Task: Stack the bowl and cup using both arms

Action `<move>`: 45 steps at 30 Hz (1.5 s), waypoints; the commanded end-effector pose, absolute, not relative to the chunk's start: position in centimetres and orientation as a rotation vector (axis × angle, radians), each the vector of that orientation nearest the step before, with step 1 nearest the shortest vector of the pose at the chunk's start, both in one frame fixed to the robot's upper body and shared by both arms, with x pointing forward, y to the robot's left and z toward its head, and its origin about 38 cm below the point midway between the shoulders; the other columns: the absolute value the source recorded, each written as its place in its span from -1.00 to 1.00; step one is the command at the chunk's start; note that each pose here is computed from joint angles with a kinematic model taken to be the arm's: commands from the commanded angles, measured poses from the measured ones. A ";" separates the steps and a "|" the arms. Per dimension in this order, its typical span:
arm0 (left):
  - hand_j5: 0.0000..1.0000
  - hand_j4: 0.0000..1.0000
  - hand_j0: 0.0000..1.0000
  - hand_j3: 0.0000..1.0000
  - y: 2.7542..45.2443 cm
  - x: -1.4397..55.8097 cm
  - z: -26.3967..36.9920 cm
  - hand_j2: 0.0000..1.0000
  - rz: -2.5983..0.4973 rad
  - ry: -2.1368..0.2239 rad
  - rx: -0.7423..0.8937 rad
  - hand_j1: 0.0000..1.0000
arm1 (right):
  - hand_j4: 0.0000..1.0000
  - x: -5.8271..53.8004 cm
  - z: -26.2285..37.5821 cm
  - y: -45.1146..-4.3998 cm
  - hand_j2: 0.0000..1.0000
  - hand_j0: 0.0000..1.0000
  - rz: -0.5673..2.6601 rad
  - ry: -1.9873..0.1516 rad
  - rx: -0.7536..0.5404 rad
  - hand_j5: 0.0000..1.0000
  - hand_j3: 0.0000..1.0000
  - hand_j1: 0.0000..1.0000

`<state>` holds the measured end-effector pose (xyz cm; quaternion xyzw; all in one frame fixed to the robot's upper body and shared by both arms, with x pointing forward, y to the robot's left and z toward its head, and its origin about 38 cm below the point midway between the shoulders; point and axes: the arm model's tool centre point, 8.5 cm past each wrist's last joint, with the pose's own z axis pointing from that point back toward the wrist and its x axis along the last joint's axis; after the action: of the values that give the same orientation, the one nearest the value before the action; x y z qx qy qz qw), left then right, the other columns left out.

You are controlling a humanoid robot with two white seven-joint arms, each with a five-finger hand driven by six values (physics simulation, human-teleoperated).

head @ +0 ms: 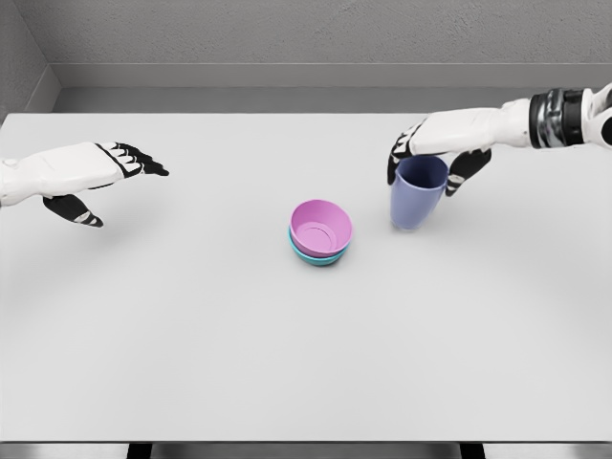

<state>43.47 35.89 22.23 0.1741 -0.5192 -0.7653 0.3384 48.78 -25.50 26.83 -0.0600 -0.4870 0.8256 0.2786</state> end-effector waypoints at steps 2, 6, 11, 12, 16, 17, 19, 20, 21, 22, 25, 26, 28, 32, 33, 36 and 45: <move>1.00 1.00 1.00 1.00 36.1 43.5 22.2 1.00 -1.983 -1.350 0.452 1.00 | 0.24 48.6 27.0 -25.4 0.24 0.24 2.212 -1.316 -0.156 0.24 0.24 0.24; 1.00 1.00 1.00 1.00 36.1 43.5 22.2 1.00 -1.983 -1.351 0.453 1.00 | 0.23 48.5 27.5 -24.9 0.23 0.23 2.228 -1.328 -0.153 0.23 0.23 0.23; 1.00 1.00 1.00 1.00 36.4 43.6 22.0 1.00 -1.974 -1.343 0.451 1.00 | 0.23 48.3 28.1 -24.3 0.23 0.23 2.243 -1.345 -0.153 0.23 0.23 0.23; 1.00 1.00 1.00 1.00 36.4 43.6 22.0 1.00 -1.974 -1.343 0.451 1.00 | 0.23 48.2 28.6 -24.0 0.23 0.23 2.253 -1.356 -0.155 0.23 0.23 0.23; 1.00 1.00 1.00 1.00 36.1 43.7 21.9 1.00 -1.973 -1.349 0.446 1.00 | 0.22 47.9 29.2 -23.4 0.22 0.22 2.273 -1.373 -0.151 0.22 0.22 0.22; 1.00 1.00 1.00 1.00 36.2 43.6 21.9 1.00 -1.973 -1.348 0.447 1.00 | 0.22 47.8 29.4 -23.2 0.22 0.22 2.278 -1.376 -0.152 0.22 0.22 0.22; 1.00 1.00 1.00 1.00 36.1 43.7 21.9 1.00 -1.973 -1.350 0.447 1.00 | 0.22 47.6 29.7 -22.9 0.22 0.22 2.288 -1.387 -0.150 0.22 0.22 0.22; 1.00 1.00 1.00 1.00 36.2 43.6 21.9 1.00 -1.973 -1.348 0.447 1.00 | 0.21 47.5 29.8 -22.7 0.21 0.21 2.293 -1.391 -0.147 0.21 0.21 0.21; 1.00 1.00 1.00 1.00 36.2 43.6 21.9 1.00 -1.973 -1.348 0.447 1.00 | 0.21 47.4 30.0 -22.5 0.21 0.21 2.298 -1.397 -0.146 0.21 0.21 0.21; 1.00 1.00 1.00 1.00 36.2 43.6 21.9 1.00 -1.973 -1.348 0.447 1.00 | 0.21 47.3 30.2 -22.3 0.21 0.21 2.305 -1.403 -0.143 0.21 0.21 0.21; 1.00 1.00 1.00 1.00 36.2 43.6 21.9 1.00 -1.973 -1.348 0.447 1.00 | 0.21 47.1 30.5 -21.9 0.21 0.21 2.318 -1.408 -0.140 0.21 0.21 0.21; 1.00 1.00 1.00 1.00 36.2 43.6 21.9 1.00 -1.973 -1.348 0.447 1.00 | 0.21 46.9 30.6 -21.7 0.21 0.21 2.327 -1.414 -0.133 0.21 0.21 0.21; 1.00 1.00 1.00 1.00 36.1 43.7 21.9 1.00 -1.973 -1.349 0.446 1.00 | 0.21 46.6 31.0 -21.0 0.21 0.21 2.345 -1.429 -0.127 0.21 0.21 0.21; 1.00 1.00 1.00 1.00 36.2 43.6 21.9 1.00 -1.973 -1.348 0.447 1.00 | 0.19 46.5 31.4 -20.7 0.19 0.19 2.358 -1.432 -0.128 0.19 0.19 0.19; 1.00 1.00 1.00 1.00 36.1 43.7 21.9 1.00 -1.974 -1.348 0.447 1.00 | 0.19 46.4 31.4 -20.6 0.19 0.19 2.361 -1.434 -0.124 0.19 0.19 0.19; 1.00 1.00 1.00 1.00 36.1 43.7 21.9 1.00 -1.973 -1.349 0.446 1.00 | 0.18 46.5 31.7 -20.3 0.18 0.18 2.367 -1.439 -0.128 0.18 0.18 0.18; 1.00 1.00 1.00 1.00 36.7 43.8 22.7 1.00 -1.954 -1.363 0.477 1.00 | 0.18 46.2 32.3 -18.1 0.18 0.18 2.410 -1.465 -0.104 0.18 0.18 0.18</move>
<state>43.78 36.53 22.48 0.1815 -0.5232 -0.7569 0.3469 46.30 -18.72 32.28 -0.0418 -0.5101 0.8438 0.1617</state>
